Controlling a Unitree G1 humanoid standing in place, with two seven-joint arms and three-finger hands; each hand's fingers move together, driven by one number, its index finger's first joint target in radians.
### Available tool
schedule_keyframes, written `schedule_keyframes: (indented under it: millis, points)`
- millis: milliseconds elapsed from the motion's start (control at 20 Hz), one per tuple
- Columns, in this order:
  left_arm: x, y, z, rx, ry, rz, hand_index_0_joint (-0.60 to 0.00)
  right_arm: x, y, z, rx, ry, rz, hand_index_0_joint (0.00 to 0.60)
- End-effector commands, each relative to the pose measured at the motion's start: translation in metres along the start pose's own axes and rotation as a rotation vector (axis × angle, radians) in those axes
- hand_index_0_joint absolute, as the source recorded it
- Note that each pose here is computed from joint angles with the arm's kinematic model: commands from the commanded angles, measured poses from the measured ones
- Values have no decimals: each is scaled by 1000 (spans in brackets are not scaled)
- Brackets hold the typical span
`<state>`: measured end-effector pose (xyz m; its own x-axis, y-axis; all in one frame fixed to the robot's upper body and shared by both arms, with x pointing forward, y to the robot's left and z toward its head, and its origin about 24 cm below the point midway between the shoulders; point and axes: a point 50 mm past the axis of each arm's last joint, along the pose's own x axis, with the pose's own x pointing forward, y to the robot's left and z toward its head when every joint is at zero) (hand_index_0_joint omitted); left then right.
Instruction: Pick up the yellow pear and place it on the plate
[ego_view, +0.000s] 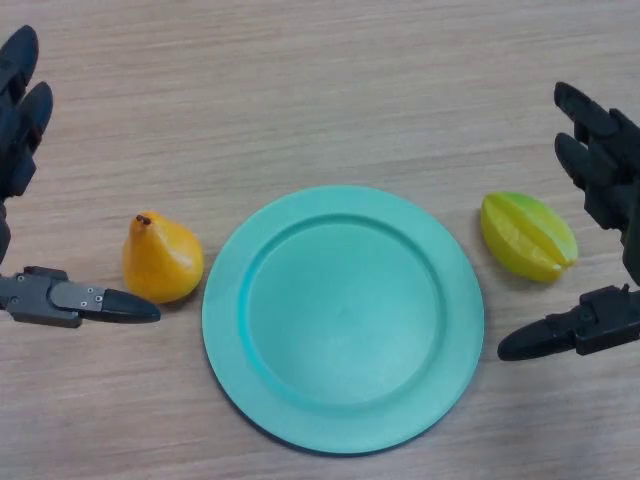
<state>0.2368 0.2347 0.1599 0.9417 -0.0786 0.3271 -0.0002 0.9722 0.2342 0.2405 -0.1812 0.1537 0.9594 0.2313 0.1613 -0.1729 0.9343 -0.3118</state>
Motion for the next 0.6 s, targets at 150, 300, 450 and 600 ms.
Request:
schedule_keyframes:
  millis: [150, 300, 450, 600]
  points:
    - [-3, 12, 20, 68, -122, 32, 0, -5, -22, 36, -36, -226, -113, 0]
    - [-4, 11, 18, 64, -97, 17, 0, -6, -20, 35, -32, -219, -100, 0]
    - [-2, 18, 14, 58, -81, 35, 0, -6, -19, 36, -29, -217, -90, 0]
    - [5, 31, 3, 105, -79, 94, 0, -9, -19, 36, -12, -206, -80, 0]
